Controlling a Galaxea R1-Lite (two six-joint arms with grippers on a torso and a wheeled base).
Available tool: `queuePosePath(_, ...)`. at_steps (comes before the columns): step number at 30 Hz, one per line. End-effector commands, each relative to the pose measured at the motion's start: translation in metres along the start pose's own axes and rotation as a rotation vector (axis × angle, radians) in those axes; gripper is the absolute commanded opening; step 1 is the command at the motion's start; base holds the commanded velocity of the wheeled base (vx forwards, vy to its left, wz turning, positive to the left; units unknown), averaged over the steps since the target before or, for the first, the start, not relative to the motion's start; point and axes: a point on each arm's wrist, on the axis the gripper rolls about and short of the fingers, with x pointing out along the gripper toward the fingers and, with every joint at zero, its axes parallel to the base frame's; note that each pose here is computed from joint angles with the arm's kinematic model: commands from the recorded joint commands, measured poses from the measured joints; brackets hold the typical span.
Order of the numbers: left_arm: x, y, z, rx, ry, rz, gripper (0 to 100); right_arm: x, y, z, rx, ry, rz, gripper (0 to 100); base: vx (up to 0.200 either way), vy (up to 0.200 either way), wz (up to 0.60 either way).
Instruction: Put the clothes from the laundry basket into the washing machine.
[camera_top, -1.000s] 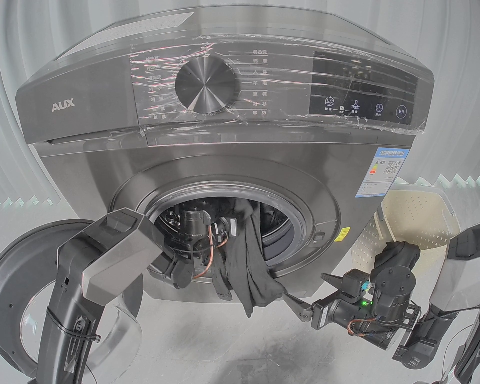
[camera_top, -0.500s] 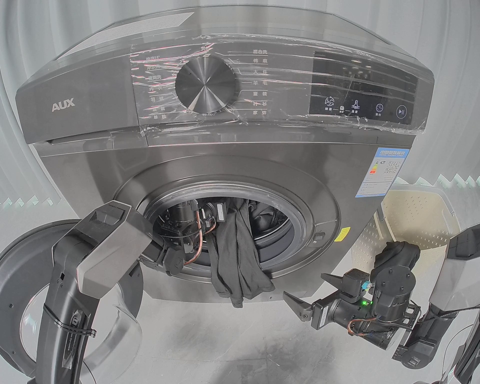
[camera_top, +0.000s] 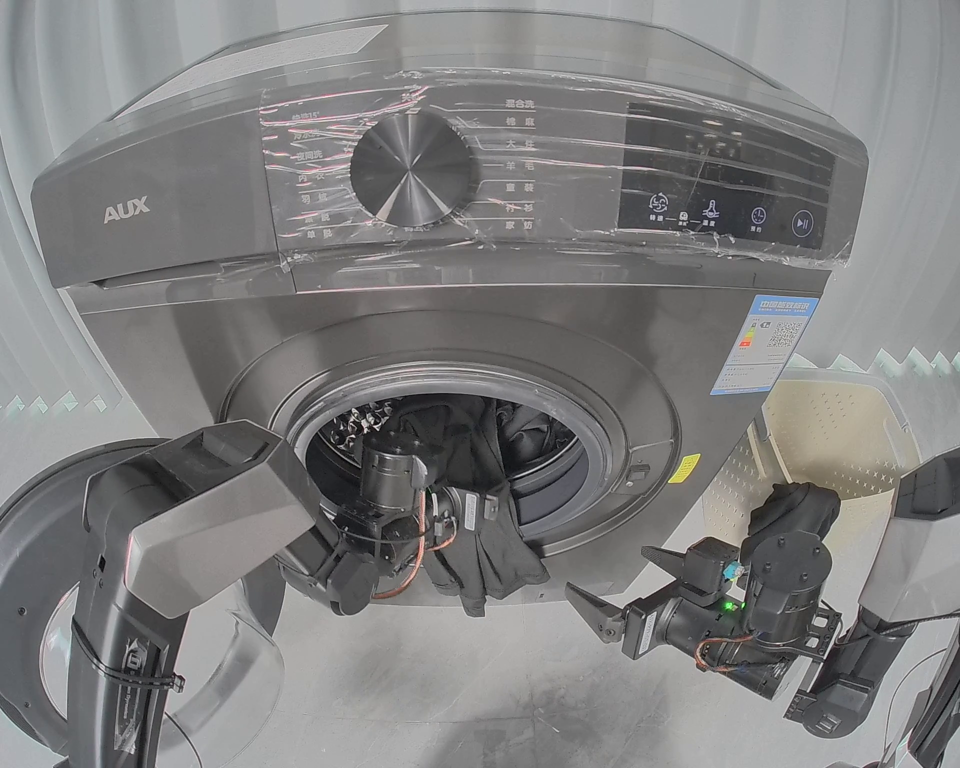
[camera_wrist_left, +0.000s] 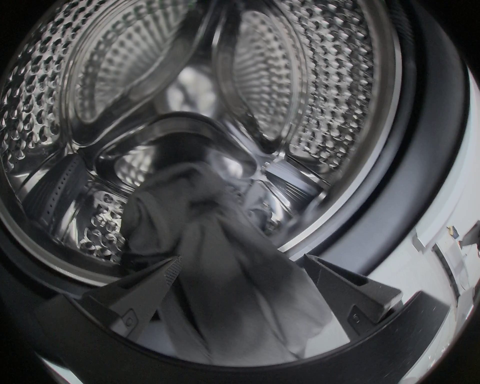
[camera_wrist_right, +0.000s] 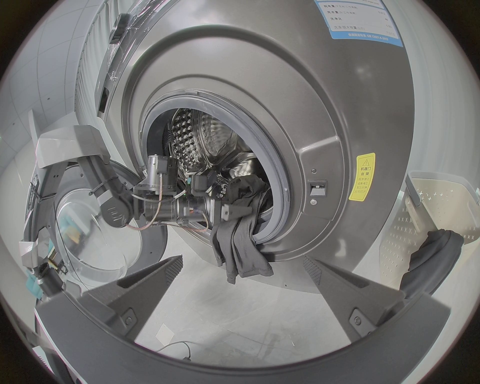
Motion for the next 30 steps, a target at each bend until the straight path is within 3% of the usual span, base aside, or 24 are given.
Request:
queuePosePath(1, -0.009, -0.010, -0.004, 0.013, 0.028, -0.027, 100, 0.000, 0.000, 0.001, 0.000, -0.003, 0.000, 100, 0.000, 0.000, 0.00)
queuePosePath(11, -0.001, -0.012, -0.036, 0.031, 0.099, -0.030, 100, 0.000, 0.000, 0.000, 0.000, -0.002, 0.001, 100, 0.000, 0.000, 0.00)
queuePosePath(12, -0.001, -0.012, -0.036, 0.031, 0.099, -0.030, 0, 0.000, 0.000, 0.000, 0.000, -0.002, 0.001, 100, 0.000, 0.000, 0.00)
queuePosePath(16, 0.004, -0.011, -0.039, 0.028, 0.096, -0.029, 0, 0.000, 0.000, 0.000, 0.000, -0.002, 0.000, 100, 0.000, 0.000, 0.00)
queuePosePath(20, 0.009, -0.008, -0.030, 0.015, 0.062, -0.018, 0, 0.000, 0.000, 0.000, 0.000, -0.002, 0.000, 100, 0.000, 0.000, 0.00)
queuePosePath(24, 0.022, 0.010, 0.003, -0.015, -0.074, 0.039, 0, 0.000, 0.000, 0.001, 0.000, -0.003, 0.001, 100, 0.000, 0.000, 0.00)
queuePosePath(28, 0.041, 0.022, 0.030, -0.042, -0.272, 0.122, 0, 0.000, 0.000, 0.001, 0.000, -0.005, 0.002, 100, 0.000, 0.000, 0.00)
queuePosePath(30, 0.043, 0.024, 0.034, -0.046, -0.293, 0.130, 0, 0.000, 0.000, 0.001, 0.001, -0.005, 0.000, 100, 0.000, 0.000, 0.00)
